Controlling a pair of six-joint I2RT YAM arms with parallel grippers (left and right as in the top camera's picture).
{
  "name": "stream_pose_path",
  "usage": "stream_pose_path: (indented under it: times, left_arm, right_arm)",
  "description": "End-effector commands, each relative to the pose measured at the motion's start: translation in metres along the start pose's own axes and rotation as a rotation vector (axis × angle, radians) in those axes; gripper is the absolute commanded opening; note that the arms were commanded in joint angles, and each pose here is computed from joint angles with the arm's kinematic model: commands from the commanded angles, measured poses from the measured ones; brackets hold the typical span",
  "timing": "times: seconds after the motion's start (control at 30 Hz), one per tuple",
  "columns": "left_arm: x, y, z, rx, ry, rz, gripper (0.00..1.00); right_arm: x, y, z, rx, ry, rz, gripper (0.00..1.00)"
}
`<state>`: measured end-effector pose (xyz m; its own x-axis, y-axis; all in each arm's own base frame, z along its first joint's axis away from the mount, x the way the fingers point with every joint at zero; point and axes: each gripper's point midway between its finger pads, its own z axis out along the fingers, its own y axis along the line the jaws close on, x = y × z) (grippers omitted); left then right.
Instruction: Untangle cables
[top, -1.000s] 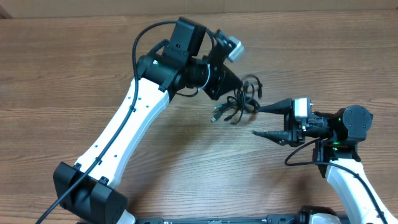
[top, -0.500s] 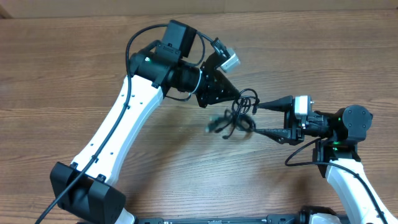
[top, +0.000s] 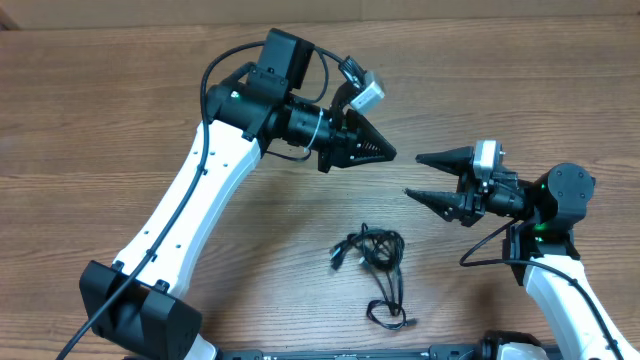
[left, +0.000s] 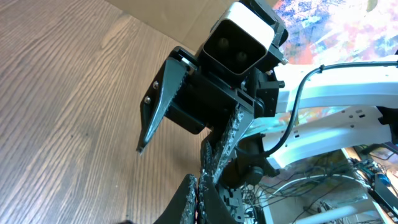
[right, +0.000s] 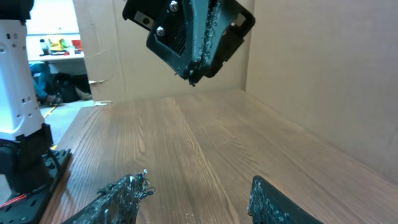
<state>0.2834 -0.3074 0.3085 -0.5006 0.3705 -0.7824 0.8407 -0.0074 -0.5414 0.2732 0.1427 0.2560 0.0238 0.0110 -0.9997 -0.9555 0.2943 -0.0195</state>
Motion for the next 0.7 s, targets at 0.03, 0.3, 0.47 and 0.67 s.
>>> stream_pose_path:
  times: [0.03, 0.3, 0.47, 0.67]
  left_arm:
    - [-0.003, 0.014, -0.008, -0.085, 0.01, 0.034, 0.04]
    - [0.03, 0.044, -0.012, -0.297, 0.156, -0.06, 0.34]
    - [0.062, 0.056, -0.018, -0.428, 0.32, -0.066, 0.51]
    - [0.092, 0.039, -0.012, -0.374, 0.486, 0.043, 0.54]
  right_arm:
    - [-0.005, -0.006, 0.001, 0.029, -0.004, -0.012, 0.56]
    - [-0.002, -0.006, 0.001, 0.03, 0.002, 0.015, 0.59]
    - [0.002, -0.021, 0.0, 0.117, 0.006, 0.064, 0.61]
    - [0.026, -0.077, -0.018, 0.474, 0.016, 0.328, 0.61]
